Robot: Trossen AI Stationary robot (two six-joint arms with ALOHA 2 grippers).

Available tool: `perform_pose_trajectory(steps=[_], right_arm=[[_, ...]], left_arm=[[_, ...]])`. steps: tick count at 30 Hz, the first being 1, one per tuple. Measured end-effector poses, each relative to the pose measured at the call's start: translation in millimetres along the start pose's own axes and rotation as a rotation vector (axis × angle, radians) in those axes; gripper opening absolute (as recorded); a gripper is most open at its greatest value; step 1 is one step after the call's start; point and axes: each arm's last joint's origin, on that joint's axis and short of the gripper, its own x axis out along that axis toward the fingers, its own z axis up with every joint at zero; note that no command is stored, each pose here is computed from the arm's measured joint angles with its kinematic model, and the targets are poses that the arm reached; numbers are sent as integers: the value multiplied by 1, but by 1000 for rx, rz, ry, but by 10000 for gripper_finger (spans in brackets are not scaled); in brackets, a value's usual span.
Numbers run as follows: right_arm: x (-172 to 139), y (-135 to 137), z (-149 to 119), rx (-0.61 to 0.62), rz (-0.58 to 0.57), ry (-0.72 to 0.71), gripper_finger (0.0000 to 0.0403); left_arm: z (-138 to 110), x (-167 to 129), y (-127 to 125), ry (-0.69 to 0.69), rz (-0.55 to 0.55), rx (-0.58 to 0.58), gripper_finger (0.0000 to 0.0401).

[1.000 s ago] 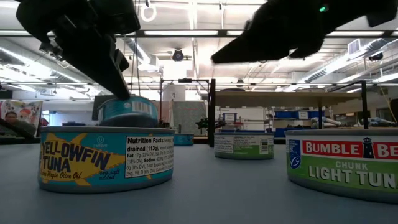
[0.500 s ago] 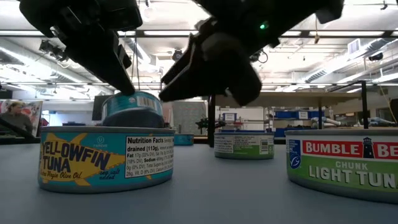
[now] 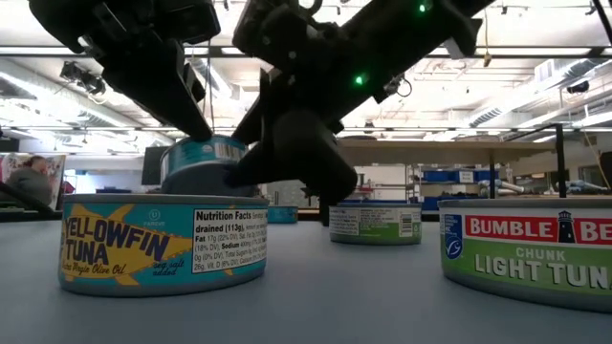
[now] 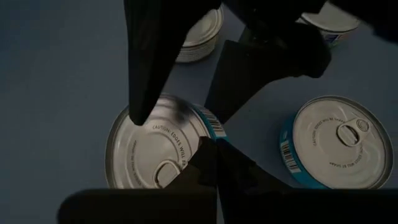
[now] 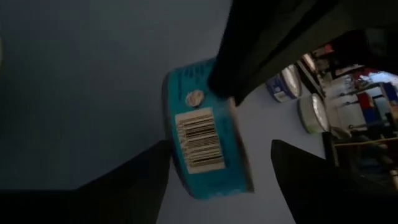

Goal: Stack canned seafood by type on shelf
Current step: Put the center left light blue tuna can on the shelf

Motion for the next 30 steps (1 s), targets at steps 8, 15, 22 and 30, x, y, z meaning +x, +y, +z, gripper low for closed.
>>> perform_pose_trajectory(steps=[8, 15, 22, 30], right_arm=[[3, -3, -2, 10, 28, -7, 222], [0, 2, -1, -52, 33, -9, 141], [-7, 9, 3, -66, -21, 8, 141], [-12, 10, 3, -84, -32, 41, 141]], left_arm=[[3, 0, -1, -34, -14, -9, 0], [9, 0, -1, -83, -23, 18, 6], [9, -1, -4, -98, -34, 50, 42], [15, -12, -4, -164, -6, 64, 118]])
